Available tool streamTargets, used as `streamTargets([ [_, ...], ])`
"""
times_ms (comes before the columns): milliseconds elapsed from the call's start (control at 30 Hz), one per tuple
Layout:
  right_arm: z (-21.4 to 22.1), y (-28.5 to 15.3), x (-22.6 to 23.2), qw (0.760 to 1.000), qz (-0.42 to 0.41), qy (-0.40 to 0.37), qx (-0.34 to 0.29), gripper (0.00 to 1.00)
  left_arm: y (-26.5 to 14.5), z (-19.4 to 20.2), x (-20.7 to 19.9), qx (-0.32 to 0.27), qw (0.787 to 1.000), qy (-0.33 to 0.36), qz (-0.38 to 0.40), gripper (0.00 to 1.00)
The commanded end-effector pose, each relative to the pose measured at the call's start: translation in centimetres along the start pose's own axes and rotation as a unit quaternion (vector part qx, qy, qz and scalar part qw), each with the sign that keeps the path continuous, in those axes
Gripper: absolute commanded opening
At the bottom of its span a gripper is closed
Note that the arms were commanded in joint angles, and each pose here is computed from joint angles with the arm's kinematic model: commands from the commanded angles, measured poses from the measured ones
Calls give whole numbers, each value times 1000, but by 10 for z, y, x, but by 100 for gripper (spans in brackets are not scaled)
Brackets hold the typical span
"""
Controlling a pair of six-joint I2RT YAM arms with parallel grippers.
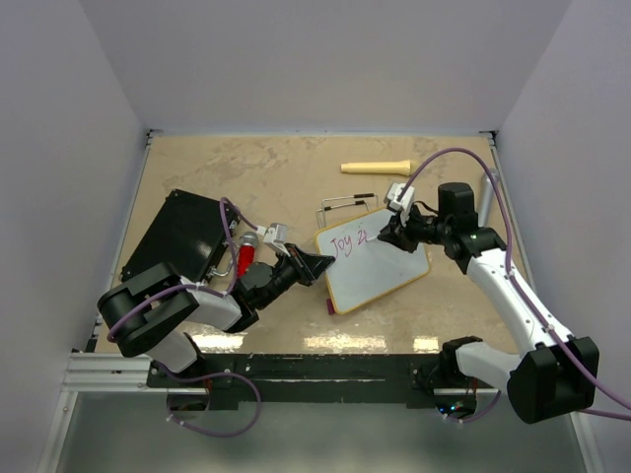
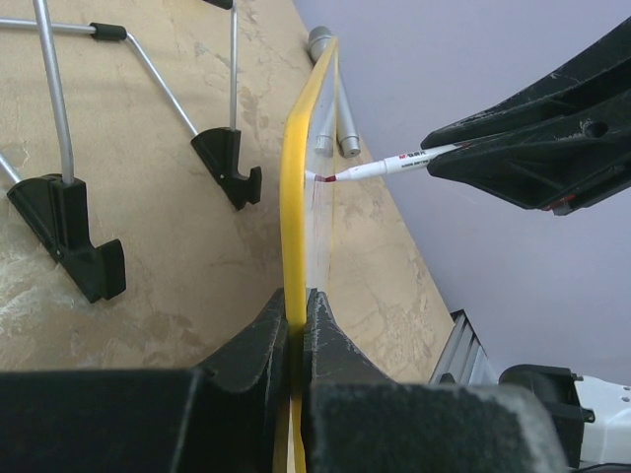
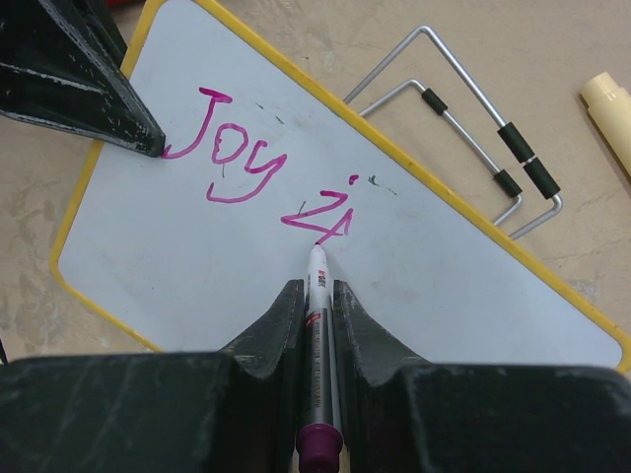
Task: Write a sentence on the whiteboard
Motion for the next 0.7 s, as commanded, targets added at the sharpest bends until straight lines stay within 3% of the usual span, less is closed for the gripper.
streamTargets([
  [0,-14,0,-3,1000,5,-11,-22,0,-1,4,-2,10,999,41,18,0],
  [367,-38,2,-21,997,48,-14,-52,0,-2,5,-1,11,999,42,18,0],
  [667,-33,-1,-24,996,73,-6,-47,0,-2,5,-1,11,999,40,17,0],
])
Point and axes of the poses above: each gripper's point midway between its finger pads, its own y axis out along the fingers, its own x axis along the line the jaws close on, z = x × y, the point moved 7 cm from there along -y, back along the fingers, and after that the axes turned 10 degrees about y, right-handed, at the moved point
